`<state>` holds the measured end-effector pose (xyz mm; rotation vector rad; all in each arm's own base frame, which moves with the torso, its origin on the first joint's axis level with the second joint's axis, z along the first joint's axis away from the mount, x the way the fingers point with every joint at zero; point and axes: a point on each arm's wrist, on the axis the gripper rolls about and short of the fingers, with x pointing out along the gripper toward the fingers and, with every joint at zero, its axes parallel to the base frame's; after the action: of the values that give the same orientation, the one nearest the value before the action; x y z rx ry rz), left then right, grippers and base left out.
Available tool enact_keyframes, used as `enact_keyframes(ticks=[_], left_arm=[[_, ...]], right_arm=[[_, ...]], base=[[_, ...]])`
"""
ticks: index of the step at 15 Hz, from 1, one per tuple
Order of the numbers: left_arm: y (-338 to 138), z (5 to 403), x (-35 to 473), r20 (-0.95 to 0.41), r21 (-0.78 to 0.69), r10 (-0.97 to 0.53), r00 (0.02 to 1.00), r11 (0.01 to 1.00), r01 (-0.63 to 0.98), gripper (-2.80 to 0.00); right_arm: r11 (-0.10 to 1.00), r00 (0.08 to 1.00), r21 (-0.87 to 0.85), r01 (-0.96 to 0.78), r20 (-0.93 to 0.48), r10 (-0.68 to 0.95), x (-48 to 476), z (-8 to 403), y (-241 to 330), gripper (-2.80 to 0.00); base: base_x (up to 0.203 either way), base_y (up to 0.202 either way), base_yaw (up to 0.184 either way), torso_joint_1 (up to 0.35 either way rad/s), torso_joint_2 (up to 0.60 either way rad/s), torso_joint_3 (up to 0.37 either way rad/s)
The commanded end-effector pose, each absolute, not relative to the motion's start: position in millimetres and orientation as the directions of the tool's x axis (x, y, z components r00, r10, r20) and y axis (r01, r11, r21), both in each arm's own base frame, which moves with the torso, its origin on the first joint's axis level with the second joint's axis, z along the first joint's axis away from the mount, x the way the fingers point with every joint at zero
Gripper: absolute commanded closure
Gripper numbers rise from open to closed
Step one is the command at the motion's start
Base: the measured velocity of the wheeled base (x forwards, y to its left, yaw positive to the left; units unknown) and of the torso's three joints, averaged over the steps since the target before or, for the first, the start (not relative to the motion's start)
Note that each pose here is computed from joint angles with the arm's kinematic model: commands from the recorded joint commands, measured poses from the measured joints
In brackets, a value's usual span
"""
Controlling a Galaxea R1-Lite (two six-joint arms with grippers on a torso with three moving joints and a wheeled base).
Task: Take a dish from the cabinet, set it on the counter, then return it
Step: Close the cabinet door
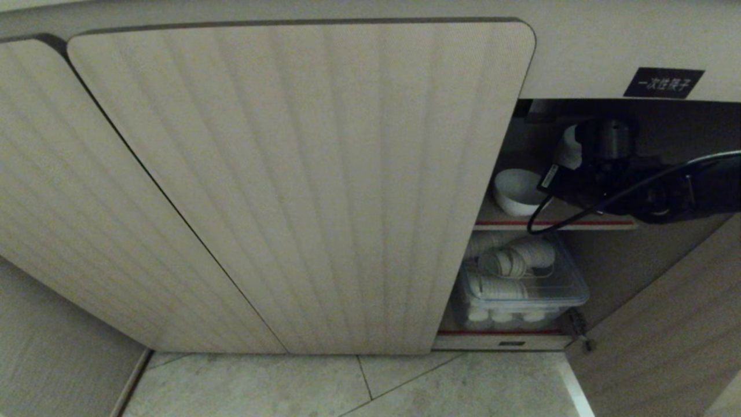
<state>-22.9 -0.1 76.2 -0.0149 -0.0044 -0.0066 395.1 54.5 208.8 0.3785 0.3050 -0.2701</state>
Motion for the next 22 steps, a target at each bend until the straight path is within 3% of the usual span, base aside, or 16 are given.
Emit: enact_keyframes(ticks=[1,22], left_arm=[[0,76,-23,0.005,-0.015,-0.006,1.0,1.0,0.006,0.0],[0,76,-23,0.005,-0.015,-0.006,1.0,1.0,0.006,0.0]], right_arm=[[0.893,0.92,0.323,0.314,-0.336,-0.202,390,212,54,0.0],[0.918,0.928,0.278,0.283,-0.323,-0.188,337,206,49,0.0]], base=[[0.0,0.0,0.0,0.0,0.0,0.0],[0.0,0.0,0.0,0.0,0.0,0.0]])
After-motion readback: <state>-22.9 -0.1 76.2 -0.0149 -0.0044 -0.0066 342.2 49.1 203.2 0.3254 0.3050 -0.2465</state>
